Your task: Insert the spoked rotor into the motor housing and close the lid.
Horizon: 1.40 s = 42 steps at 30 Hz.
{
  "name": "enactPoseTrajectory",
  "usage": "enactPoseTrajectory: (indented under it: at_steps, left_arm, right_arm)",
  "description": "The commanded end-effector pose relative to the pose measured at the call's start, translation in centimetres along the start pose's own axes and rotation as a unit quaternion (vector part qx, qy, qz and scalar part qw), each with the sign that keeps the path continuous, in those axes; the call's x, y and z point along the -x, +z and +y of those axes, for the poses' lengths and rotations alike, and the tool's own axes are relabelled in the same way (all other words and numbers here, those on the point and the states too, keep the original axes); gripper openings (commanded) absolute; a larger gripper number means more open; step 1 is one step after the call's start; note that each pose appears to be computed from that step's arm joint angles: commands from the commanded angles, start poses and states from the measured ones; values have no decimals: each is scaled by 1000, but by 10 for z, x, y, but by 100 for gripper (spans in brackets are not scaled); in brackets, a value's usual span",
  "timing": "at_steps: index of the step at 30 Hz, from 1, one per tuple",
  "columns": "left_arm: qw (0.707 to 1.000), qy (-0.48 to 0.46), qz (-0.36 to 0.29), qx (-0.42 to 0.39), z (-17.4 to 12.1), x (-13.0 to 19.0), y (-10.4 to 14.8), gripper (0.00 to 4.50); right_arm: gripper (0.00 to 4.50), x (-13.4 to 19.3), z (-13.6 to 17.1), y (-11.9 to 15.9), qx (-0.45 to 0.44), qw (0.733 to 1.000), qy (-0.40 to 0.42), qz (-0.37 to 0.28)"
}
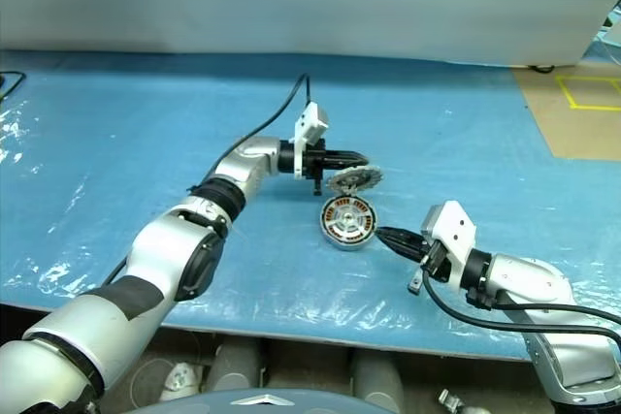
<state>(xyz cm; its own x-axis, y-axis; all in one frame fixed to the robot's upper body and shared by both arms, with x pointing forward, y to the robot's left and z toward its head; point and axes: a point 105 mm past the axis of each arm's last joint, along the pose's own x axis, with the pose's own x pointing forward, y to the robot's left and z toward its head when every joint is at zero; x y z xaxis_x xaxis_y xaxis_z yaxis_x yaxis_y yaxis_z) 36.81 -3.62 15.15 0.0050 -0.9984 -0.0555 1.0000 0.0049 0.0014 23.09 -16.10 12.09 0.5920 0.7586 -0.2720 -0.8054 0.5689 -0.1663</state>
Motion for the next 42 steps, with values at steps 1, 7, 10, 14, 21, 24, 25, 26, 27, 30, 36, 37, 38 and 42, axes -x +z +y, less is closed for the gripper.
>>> enactPoseTrajectory:
  at_steps: [1,7,10,14,21,24,25,26,27,30,36,37,38,42]
  left_arm:
    - [999,-46,0,-10,-9,-5,7,3]
    - [995,-95,3,-12,-21,-8,6,3]
    - [993,-117,13,-13,-27,-9,2,3]
    - [991,-129,18,-12,-31,-10,-3,3]
    - [990,-135,25,-10,-37,-9,-14,3]
    - [990,-136,35,-6,-39,-9,-21,3]
    - [990,-134,40,-4,-39,-9,-23,3]
    - [990,-134,48,-2,-40,-8,-27,3]
    - [989,-134,58,1,-41,-7,-32,3]
    - [986,-139,96,-2,-44,-5,-47,3]
    - [978,-142,153,-13,-48,0,-67,3]
    - [978,-139,154,-17,-47,1,-67,3]
    - [979,-135,154,-21,-46,1,-67,3]
    - [986,-122,110,-31,-42,0,-51,3]
  right_arm:
    - [0,7,-3,14,21,999,-24,-30]
    - [0,17,-9,9,15,998,-44,-38]
    - [0,20,-9,8,25,998,-44,-48]
    - [0,21,-7,0,23,998,-39,-48]
    - [0,17,1,-14,20,998,-26,-52]
    - [0,15,1,-14,20,998,-28,-57]
    - [0,14,1,-13,19,998,-28,-58]
    - [0,14,0,-13,19,998,-28,-59]
    - [0,13,0,-11,20,998,-28,-60]
    - [0,12,-1,-8,20,997,-30,-63]
    - [0,12,-3,-6,20,997,-33,-66]
    - [0,12,-4,-5,20,997,-35,-67]
    - [0,11,-5,-3,22,997,-36,-70]
    - [0,8,-9,4,23,996,-39,-83]
